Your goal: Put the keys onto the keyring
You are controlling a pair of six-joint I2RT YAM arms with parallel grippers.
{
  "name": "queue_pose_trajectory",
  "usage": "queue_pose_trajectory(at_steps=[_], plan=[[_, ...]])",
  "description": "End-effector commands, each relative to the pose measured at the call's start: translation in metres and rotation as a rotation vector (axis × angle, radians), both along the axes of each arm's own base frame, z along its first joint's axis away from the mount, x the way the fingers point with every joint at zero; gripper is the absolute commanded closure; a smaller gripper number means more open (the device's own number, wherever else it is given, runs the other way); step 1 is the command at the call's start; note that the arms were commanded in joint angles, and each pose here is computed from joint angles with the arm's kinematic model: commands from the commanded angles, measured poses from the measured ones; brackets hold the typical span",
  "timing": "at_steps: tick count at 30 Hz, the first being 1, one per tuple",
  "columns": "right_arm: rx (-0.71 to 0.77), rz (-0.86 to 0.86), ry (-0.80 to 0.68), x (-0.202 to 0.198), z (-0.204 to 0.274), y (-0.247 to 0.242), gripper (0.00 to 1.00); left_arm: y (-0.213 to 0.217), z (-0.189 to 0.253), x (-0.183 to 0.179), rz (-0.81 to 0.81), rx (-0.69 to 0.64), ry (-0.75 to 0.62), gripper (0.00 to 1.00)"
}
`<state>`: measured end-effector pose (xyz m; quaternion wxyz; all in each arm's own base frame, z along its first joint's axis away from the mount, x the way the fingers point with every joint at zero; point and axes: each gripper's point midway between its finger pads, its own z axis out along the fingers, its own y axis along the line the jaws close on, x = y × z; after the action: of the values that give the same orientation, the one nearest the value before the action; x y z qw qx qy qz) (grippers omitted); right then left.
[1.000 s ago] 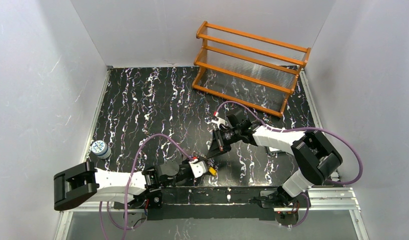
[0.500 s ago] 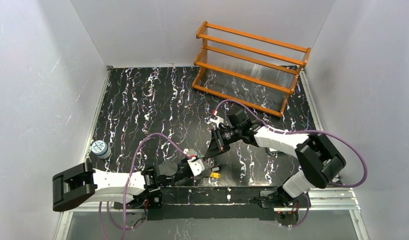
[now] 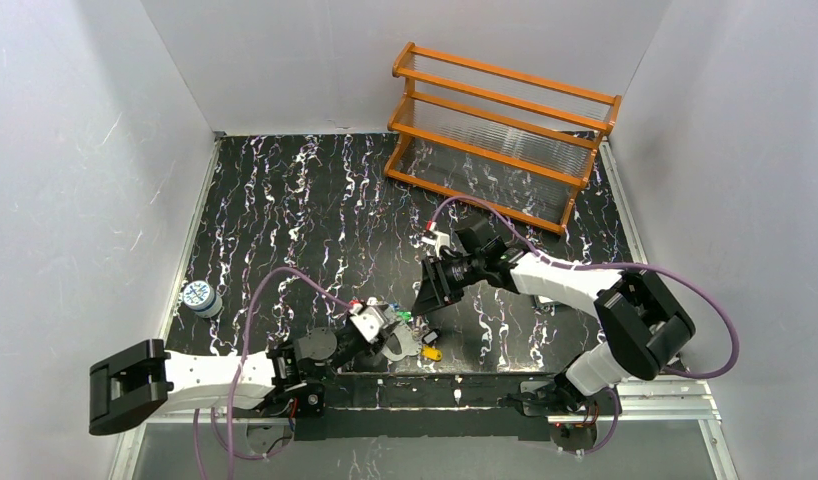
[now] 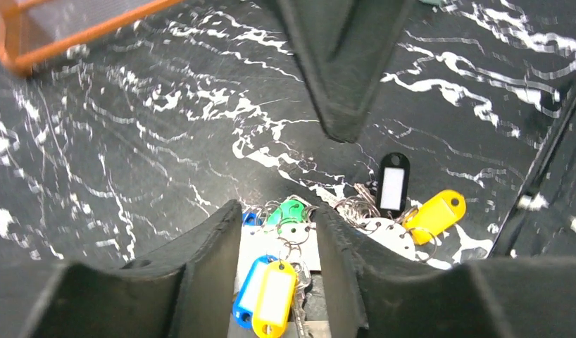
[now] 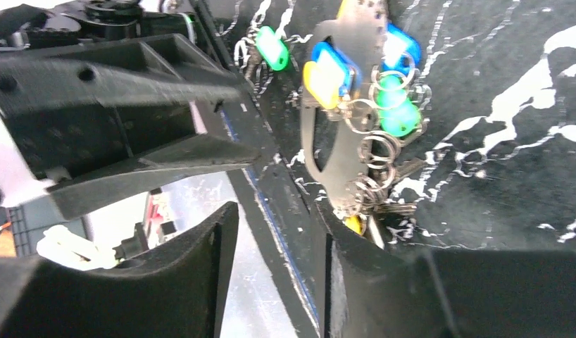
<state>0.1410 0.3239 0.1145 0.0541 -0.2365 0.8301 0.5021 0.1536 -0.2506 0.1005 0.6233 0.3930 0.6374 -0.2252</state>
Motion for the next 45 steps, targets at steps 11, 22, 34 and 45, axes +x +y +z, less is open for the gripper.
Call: queue_pose_trajectory(at_steps=[11, 22, 34, 45], plan=[[-0.129, 0.018, 0.084, 0.006, -0.07, -0.025, 0.42, 0.058, -0.053, 0.012, 0.694, -0.219, 0.63, 0.31], [-0.163, 0.062, 0.22, -0.028, -0.08, -0.043, 0.67, 0.036, -0.079, 0.019, 0.68, -0.21, 0.834, 0.64], [-0.157, 0.115, 0.283, -0.055, -0.083, -0.025, 0.84, -0.003, -0.119, 0.081, 0.62, -0.042, 0.928, 0.85], [-0.122, 0.099, 0.097, -0.034, -0.057, -0.021, 0.61, -0.033, -0.084, 0.142, 0.403, 0.007, 0.817, 0.64]])
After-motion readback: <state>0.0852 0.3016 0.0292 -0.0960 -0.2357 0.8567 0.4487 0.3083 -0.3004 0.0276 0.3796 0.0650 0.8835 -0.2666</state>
